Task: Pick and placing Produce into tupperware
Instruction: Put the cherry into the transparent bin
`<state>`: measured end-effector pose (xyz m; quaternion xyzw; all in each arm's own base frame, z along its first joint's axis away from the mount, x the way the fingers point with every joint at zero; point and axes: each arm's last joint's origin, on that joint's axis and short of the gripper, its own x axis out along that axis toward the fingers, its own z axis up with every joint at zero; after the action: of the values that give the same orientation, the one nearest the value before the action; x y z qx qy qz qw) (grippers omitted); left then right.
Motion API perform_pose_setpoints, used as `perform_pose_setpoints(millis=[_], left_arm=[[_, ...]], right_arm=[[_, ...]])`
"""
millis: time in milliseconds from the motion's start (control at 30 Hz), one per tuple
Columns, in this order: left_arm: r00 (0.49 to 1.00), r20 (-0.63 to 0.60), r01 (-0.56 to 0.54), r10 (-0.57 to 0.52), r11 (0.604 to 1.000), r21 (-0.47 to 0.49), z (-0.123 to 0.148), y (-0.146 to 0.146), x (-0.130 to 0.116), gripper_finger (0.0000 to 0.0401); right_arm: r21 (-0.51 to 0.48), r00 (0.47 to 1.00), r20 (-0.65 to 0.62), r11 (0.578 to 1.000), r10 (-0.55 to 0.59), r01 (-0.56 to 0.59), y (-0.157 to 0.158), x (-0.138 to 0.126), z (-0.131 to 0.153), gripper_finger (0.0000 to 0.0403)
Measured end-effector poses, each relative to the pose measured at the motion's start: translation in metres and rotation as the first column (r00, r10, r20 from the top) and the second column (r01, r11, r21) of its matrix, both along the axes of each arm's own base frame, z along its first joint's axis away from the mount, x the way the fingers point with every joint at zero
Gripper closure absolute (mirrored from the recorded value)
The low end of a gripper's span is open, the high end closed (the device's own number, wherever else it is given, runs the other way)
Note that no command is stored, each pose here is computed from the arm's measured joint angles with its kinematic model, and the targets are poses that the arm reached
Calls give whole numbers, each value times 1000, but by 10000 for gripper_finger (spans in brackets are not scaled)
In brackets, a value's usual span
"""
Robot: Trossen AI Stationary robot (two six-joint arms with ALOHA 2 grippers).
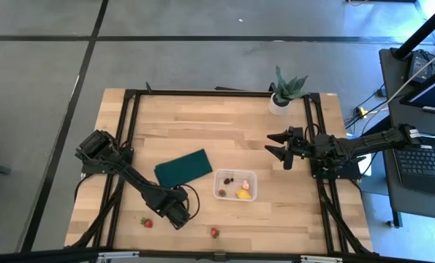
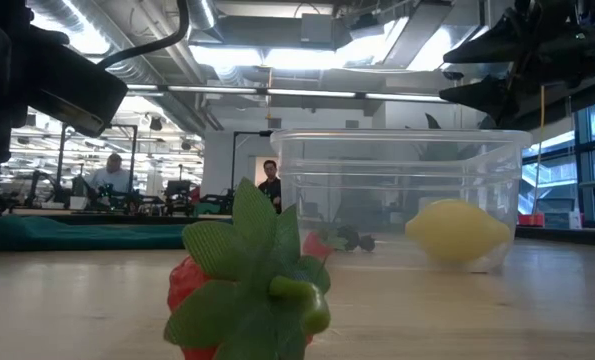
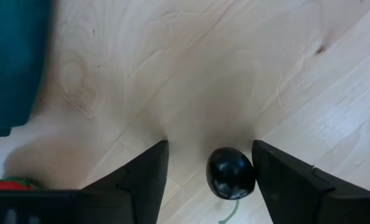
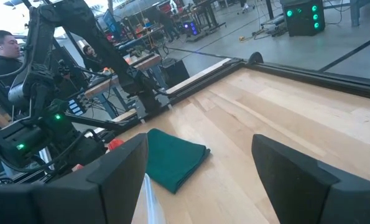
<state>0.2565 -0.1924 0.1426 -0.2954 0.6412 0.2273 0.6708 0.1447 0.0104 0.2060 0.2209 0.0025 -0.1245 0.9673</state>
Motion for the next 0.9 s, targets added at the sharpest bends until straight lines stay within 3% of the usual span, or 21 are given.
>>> perform_pose_setpoints(millis=[600, 900], left_arm=[[1000, -23, 3, -4, 999, -45, 0, -2, -1, 187], [1000, -25, 2, -3, 999, -33, 0, -1, -1, 244]], right_arm=[[-1, 1000, -1, 1000, 0, 0, 0, 0, 0, 114], [-1, 1000, -1, 1000, 0, 0, 0, 0, 0, 114]])
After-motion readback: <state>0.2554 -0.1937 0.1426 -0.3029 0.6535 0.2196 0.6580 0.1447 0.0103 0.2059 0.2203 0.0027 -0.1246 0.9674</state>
